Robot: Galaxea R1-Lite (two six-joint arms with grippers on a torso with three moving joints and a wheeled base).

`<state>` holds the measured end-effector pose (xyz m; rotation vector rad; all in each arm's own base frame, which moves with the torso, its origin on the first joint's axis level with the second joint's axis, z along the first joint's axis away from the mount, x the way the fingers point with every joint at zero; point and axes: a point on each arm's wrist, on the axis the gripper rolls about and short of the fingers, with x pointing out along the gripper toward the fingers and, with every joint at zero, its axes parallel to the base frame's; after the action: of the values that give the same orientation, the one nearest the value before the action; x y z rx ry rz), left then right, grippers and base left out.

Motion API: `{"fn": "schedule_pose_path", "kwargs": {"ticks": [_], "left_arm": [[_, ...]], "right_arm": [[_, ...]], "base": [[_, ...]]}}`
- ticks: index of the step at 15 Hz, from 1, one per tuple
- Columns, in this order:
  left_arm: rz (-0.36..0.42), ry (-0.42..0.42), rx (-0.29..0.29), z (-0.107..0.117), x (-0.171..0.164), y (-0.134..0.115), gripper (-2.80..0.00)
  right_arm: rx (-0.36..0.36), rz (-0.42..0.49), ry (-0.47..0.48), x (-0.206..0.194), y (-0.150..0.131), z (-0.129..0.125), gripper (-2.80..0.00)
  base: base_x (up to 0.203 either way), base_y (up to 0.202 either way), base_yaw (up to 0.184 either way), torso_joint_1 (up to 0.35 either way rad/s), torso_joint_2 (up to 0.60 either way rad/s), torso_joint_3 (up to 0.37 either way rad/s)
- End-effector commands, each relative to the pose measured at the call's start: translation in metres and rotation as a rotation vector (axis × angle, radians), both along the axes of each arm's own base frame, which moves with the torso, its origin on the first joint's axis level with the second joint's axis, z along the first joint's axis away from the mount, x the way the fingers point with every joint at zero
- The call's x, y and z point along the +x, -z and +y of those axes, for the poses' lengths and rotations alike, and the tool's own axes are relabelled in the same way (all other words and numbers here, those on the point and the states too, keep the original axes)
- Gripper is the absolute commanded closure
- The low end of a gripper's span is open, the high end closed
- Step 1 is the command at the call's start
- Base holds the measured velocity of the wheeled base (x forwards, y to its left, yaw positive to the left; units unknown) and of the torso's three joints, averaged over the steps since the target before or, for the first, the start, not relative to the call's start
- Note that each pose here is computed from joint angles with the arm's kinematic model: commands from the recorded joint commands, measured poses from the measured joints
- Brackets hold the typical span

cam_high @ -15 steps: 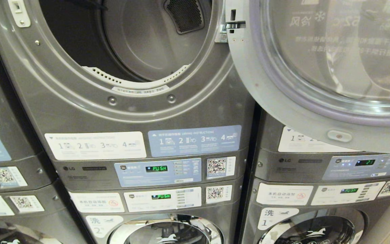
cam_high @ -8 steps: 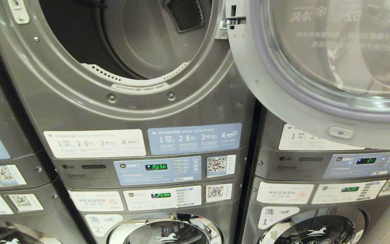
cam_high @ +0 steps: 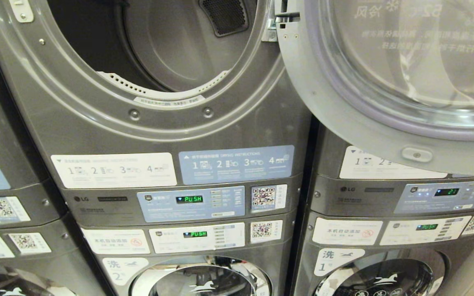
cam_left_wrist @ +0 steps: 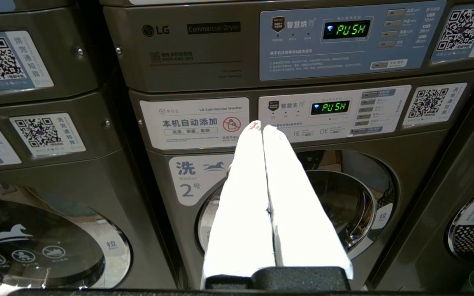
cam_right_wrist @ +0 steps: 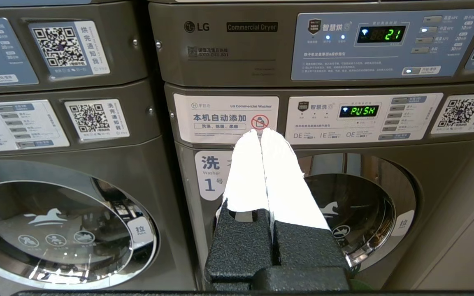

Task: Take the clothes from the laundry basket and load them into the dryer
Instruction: Take the clothes out of the basket

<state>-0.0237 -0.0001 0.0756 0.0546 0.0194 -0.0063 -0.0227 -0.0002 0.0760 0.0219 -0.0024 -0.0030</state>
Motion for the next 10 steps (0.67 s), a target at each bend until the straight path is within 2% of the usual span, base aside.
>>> {"fn": "schedule_pose_path", "kwargs": {"ticks": [1,10], "left_arm": [[-0.001,0.000,0.001,0.0000,-0.0001,-0.0001,0.00],[-0.001,0.000,0.001,0.0000,-0.0001,-0.0001,0.00]], "right_arm": [[0.000,-0.001,-0.001,0.0000,0.0000,0.0000,0.00],[0.000,-0.001,0.000,0.0000,0.0000,0.0000,0.00]], "base": [[0.000,0.000,0.000,-0.066,0.13,0.071],[0.000,0.000,0.000,-0.074,0.16,0.086]]}}
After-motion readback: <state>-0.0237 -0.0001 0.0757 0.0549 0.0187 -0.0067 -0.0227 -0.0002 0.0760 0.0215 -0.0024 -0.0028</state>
